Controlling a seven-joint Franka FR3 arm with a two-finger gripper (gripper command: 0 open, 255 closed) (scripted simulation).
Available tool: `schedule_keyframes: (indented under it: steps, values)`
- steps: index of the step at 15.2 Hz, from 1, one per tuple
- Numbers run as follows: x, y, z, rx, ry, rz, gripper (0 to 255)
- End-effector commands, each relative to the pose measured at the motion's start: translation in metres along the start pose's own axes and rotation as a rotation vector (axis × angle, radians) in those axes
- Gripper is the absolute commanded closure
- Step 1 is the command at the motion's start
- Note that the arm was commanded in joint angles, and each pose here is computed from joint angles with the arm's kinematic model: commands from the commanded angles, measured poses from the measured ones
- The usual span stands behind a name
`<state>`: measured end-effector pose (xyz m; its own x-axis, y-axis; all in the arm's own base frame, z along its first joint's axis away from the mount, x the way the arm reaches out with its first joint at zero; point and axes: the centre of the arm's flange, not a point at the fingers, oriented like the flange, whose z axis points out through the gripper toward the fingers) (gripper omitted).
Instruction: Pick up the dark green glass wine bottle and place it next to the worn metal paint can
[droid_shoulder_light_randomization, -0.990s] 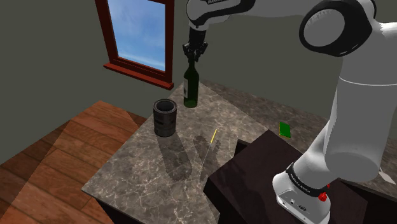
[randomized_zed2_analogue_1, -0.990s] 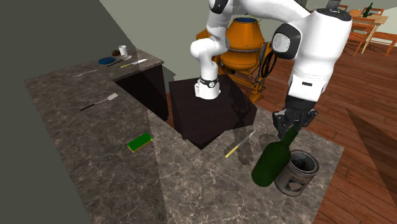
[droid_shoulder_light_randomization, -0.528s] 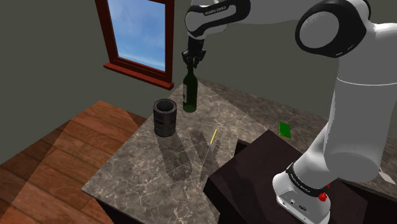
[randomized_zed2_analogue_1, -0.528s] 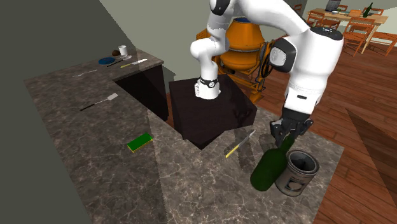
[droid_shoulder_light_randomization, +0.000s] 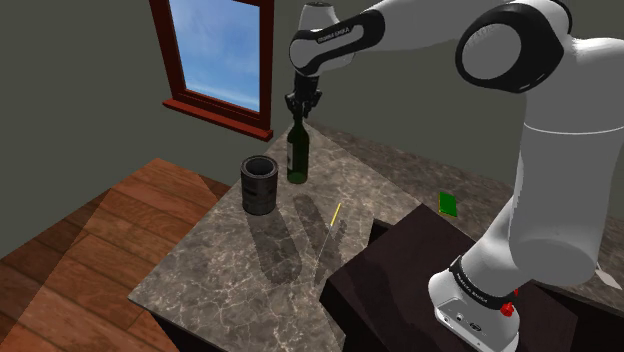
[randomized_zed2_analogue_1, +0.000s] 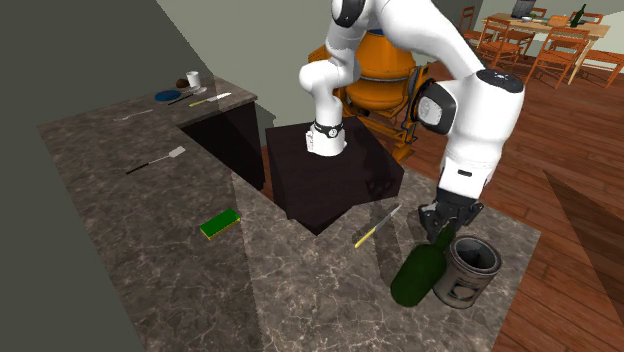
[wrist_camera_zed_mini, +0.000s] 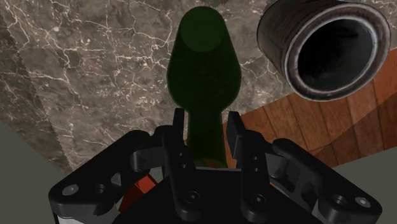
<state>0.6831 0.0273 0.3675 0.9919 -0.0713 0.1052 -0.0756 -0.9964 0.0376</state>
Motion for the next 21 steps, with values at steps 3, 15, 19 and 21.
schedule_keyframes:
  steps: [3,15,19,21]
  values:
    - [-0.002,0.0,0.02,0.0,0.001,0.0,255]
    - [-0.005,-0.001,0.047,0.0,0.001,0.0,255]
    - [-0.005,-0.001,0.047,0.0,0.001,0.0,0]
    - [-0.005,-0.001,0.047,0.0,0.001,0.0,0]
